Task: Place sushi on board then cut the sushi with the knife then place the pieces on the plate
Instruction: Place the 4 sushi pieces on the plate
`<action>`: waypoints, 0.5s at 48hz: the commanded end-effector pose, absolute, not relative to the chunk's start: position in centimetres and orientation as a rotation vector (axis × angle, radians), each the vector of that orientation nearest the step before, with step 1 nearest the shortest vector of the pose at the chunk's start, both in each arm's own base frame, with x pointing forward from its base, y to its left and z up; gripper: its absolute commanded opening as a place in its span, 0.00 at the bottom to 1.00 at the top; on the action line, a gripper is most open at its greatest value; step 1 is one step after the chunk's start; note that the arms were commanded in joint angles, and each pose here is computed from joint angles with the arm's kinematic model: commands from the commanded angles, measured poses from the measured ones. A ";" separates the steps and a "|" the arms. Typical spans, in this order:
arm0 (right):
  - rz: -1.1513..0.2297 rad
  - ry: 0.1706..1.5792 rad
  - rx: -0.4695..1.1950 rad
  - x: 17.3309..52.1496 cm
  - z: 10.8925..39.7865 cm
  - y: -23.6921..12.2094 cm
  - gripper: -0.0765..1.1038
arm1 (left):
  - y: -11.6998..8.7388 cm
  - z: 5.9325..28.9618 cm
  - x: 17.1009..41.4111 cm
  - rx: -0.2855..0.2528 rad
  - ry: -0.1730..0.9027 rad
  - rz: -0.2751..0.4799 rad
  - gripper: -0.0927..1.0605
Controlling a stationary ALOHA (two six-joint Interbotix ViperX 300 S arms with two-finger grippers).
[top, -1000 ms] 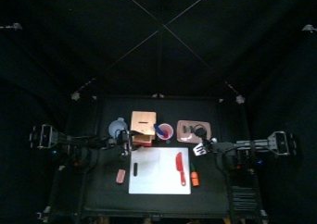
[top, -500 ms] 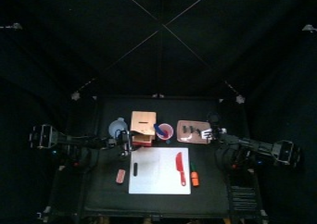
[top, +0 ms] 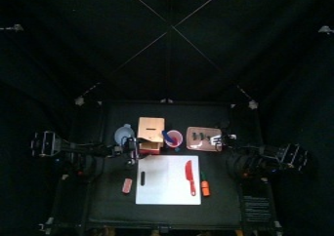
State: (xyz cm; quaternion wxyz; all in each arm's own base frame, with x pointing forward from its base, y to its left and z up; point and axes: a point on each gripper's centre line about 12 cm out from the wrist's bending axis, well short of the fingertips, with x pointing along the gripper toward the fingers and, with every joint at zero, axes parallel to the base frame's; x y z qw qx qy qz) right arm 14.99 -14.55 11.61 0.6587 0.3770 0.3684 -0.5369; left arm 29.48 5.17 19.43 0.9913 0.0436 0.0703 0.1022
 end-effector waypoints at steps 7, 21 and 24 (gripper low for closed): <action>-1.248 0.769 0.838 14.7 14.0 -14.8 0.80 | 5.2 20.0 29.8 0.090 0.120 0.204 0.88; -0.824 0.698 0.663 18.0 18.3 -8.7 0.80 | 5.2 20.4 30.1 0.091 0.107 0.203 0.88; -0.714 0.678 0.649 19.1 19.1 -7.2 0.80 | 5.2 20.6 30.2 0.092 0.101 0.202 0.88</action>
